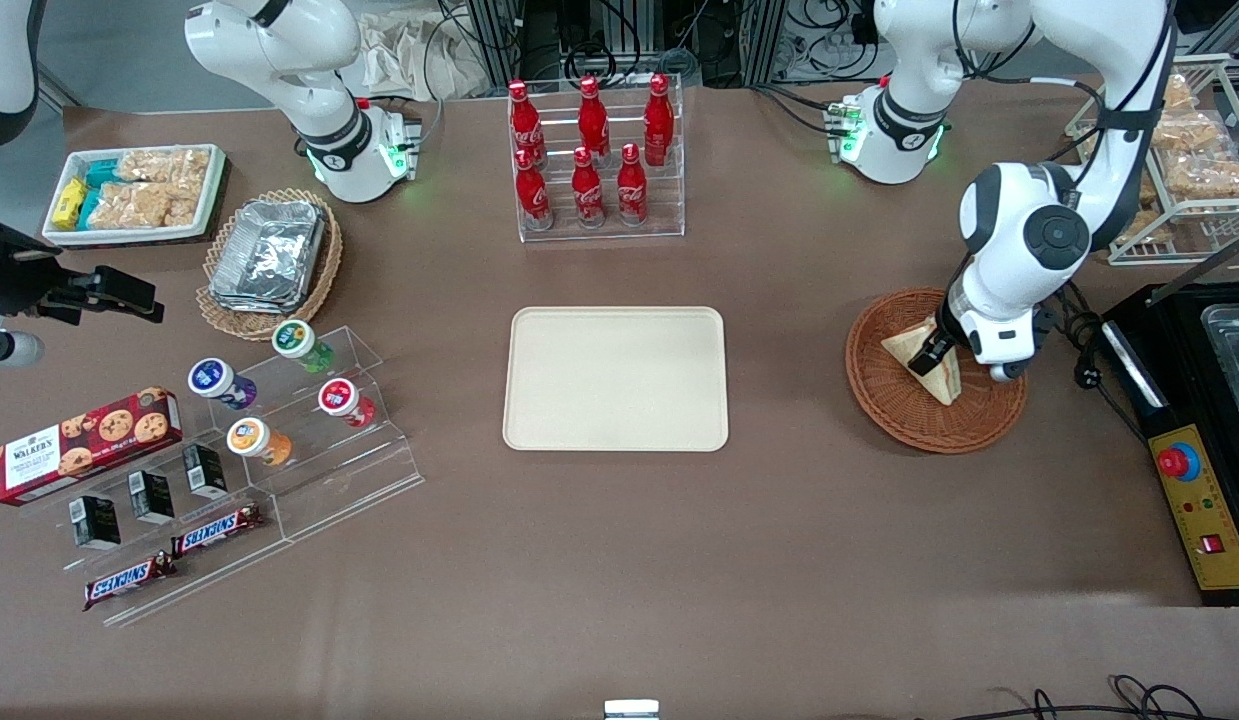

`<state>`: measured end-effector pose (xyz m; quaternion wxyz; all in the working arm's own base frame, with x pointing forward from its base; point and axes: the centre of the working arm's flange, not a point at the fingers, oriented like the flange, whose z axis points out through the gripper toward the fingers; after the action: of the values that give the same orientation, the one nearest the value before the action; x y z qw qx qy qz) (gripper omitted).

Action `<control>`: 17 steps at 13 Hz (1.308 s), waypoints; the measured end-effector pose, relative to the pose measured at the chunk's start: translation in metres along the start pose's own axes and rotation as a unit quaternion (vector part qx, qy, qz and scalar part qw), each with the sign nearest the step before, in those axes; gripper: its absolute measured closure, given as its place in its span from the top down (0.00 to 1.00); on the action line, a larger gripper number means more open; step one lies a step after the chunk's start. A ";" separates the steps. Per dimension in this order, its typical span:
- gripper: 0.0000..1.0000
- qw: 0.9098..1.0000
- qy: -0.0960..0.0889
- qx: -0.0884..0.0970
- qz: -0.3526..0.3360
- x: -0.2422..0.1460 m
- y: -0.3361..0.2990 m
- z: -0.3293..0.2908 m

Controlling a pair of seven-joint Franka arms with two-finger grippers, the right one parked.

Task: Place sandwich from basket to tray
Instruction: 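Lower the open left gripper over the wrapped sandwich in the wicker basket, then close the left gripper on the sandwich's wrapped edge, then lift the sandwich up out of the basket with the left gripper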

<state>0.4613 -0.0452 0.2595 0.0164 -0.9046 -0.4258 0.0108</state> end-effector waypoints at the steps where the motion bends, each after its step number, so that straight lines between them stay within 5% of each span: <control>1: 0.99 1.000 -0.001 0.003 0.001 -0.002 -0.002 0.007; 2: 0.96 1.000 -0.002 0.004 0.002 -0.003 -0.003 0.010; 7: 0.40 1.000 0.005 -0.006 0.006 -0.002 0.003 0.008; 11: 0.20 0.999 0.011 -0.015 0.034 0.001 0.008 -0.008; 13: 0.03 0.998 0.001 -0.001 0.060 0.006 0.012 -0.032; 17: 0.00 0.996 -0.014 0.020 0.085 0.026 0.037 -0.113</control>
<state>0.5099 -0.0508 0.3705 0.0276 -0.9368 -0.3470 0.0336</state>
